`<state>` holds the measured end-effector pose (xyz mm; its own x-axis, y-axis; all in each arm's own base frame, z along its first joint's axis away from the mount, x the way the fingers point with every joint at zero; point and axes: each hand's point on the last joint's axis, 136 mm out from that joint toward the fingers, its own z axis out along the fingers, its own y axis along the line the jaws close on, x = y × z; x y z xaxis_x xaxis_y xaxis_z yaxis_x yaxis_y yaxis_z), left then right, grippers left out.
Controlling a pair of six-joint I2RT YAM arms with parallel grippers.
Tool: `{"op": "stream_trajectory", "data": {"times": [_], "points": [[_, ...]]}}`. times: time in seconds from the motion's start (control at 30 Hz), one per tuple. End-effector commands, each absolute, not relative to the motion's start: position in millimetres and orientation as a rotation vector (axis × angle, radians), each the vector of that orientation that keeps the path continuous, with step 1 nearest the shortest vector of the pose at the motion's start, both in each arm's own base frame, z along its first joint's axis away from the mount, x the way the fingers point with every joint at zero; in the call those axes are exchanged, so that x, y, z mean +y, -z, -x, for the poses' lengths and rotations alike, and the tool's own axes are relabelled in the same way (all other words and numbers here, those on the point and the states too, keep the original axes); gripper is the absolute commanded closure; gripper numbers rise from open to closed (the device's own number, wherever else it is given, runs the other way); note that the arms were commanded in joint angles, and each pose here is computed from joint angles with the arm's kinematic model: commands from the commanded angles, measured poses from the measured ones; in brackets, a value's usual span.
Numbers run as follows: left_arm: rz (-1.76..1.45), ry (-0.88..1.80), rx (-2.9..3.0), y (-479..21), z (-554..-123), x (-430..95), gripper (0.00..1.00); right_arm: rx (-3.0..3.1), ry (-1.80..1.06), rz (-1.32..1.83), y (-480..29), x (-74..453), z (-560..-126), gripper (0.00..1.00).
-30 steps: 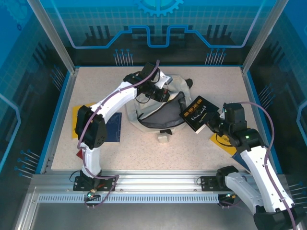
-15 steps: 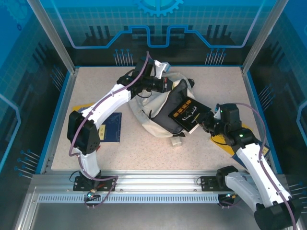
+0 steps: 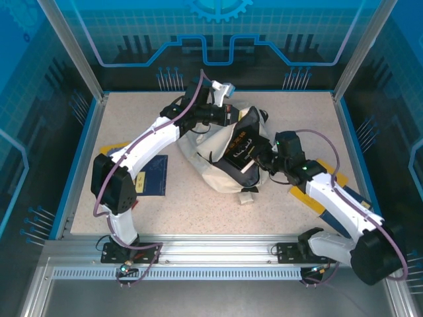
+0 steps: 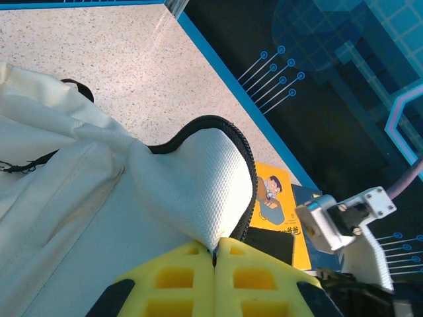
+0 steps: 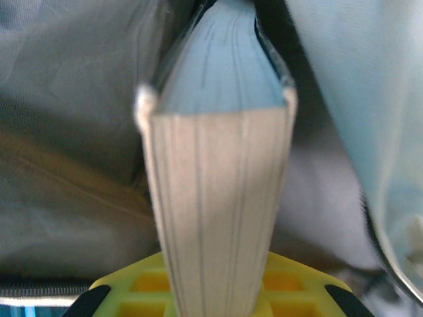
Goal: Pack books, pencil case, and school supplies into a backpack
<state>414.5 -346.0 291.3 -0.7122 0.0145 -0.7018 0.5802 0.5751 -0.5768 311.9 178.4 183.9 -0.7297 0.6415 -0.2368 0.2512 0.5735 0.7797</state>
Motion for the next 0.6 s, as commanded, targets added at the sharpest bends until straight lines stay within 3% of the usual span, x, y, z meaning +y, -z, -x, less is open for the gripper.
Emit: {"op": "stream_trajectory", "data": {"times": [0.0, 0.57], "points": [[-0.492, 1.171, 1.997, -338.0, -408.3, -351.5, 1.0, 2.004, -1.134, -0.693, -241.4, 192.8, -358.4, 1.0], [-0.437, 1.187, 1.991, -339.4, -414.7, -352.0, 1.0, 1.908, -1.165, -0.802, -191.9, 234.9, -450.7, 1.0]]}}
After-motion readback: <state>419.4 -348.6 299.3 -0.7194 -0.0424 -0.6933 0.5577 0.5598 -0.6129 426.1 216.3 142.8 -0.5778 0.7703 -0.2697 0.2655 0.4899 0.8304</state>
